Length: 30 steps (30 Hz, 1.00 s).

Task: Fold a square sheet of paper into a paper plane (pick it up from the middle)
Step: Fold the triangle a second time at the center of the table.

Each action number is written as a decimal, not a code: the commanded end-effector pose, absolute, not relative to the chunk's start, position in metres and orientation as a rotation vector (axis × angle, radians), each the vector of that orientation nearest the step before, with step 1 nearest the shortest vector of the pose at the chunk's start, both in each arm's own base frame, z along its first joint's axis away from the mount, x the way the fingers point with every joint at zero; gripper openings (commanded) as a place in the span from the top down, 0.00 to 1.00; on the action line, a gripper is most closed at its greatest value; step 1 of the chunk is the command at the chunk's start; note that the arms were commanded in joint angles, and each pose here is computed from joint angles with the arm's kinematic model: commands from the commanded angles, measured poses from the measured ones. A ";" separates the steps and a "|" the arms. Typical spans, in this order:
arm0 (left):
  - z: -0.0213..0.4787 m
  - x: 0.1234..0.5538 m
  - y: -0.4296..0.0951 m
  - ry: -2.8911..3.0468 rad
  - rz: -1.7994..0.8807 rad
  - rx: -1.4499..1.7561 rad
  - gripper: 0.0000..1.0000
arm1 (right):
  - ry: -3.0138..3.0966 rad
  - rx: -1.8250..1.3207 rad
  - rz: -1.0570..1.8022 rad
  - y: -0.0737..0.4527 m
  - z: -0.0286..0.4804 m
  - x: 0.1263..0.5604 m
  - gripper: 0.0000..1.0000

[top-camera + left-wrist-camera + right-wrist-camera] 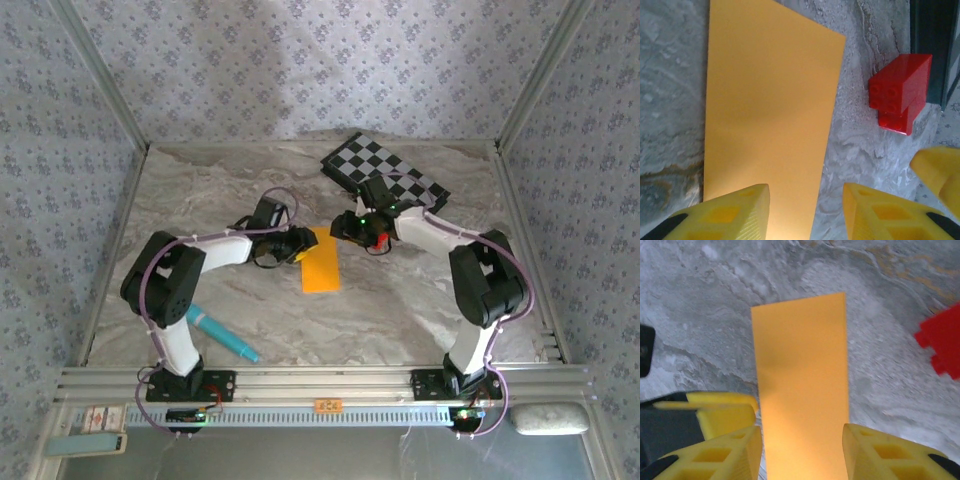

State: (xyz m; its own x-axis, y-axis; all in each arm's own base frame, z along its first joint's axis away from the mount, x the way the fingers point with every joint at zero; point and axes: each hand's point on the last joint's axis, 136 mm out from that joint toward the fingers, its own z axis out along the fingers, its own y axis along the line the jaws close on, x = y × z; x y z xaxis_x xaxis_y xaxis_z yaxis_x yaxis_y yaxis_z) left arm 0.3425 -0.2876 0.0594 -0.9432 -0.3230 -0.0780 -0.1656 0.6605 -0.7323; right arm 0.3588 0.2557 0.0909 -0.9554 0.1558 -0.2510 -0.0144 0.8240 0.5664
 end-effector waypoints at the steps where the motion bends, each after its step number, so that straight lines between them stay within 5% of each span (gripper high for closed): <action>1: 0.063 0.358 -0.288 2.655 -1.135 -0.380 0.59 | 2.727 0.157 0.816 0.242 0.083 0.351 0.47; 9: 0.043 0.360 -0.284 2.703 -1.109 -0.398 0.62 | 2.750 0.211 0.816 0.237 0.070 0.329 0.37; 30: -0.010 0.334 -0.253 2.827 -0.908 -0.591 0.67 | 2.933 0.246 0.914 0.263 0.046 0.262 0.46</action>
State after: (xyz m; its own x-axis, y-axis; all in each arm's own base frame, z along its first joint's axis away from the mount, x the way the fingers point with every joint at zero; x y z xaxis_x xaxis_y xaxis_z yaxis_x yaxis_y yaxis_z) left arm 0.3553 -0.2746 0.0284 -0.9271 -0.3720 -0.0462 -0.2401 0.6839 -0.6889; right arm 0.2732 0.2622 0.0455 -0.9846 0.1650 -0.0570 0.1047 0.8193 0.5637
